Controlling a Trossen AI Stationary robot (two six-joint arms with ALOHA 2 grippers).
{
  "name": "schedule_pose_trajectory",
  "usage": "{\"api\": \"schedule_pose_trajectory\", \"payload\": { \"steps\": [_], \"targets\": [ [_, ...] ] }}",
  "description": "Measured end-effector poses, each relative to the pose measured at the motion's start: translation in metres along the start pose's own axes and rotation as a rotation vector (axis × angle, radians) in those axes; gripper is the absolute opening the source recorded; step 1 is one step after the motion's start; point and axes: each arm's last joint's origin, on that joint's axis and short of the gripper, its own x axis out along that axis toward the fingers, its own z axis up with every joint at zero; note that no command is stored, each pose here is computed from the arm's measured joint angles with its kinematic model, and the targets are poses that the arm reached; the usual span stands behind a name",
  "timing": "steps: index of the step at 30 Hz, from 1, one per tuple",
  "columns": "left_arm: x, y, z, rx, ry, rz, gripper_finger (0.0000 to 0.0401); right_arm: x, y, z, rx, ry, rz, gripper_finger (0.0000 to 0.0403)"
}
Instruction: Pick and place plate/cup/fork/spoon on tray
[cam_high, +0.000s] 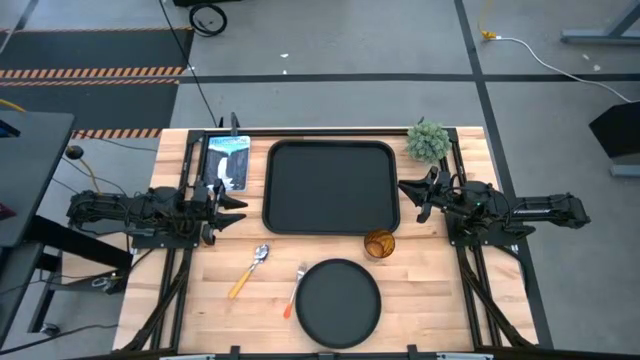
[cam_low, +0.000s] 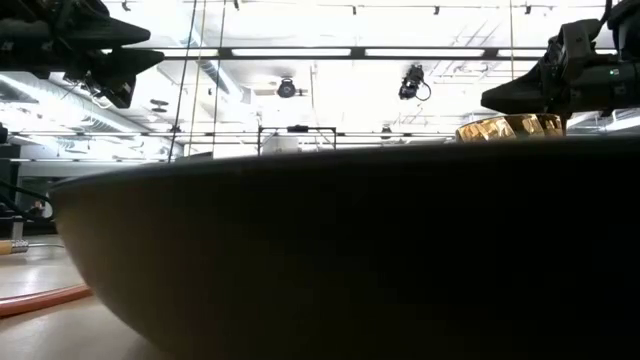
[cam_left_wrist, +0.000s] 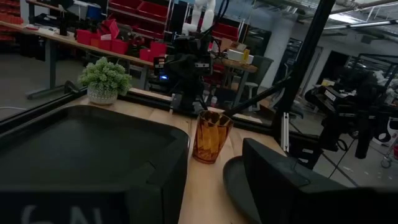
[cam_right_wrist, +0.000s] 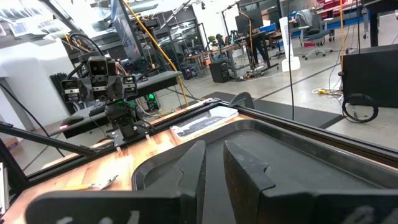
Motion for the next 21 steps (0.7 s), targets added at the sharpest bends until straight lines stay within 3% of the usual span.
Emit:
{"api": "schedule_pose_trajectory", "payload": {
  "steps": [17, 21],
  "targets": [
    [0.0, -0.0001, 0.0003, 0.0, -0.003, -0.001, 0.0163, 0.0, 0.0, 0.0, 0.0, 0.0, 0.0, 0.0064],
    [-0.0002, -0.0008, 0.0072, -0.014, -0.08, 0.015, 0.0163, 0.0, 0.0, 0.0, 0.0, 0.0, 0.0, 0.0064]
  ]
}}
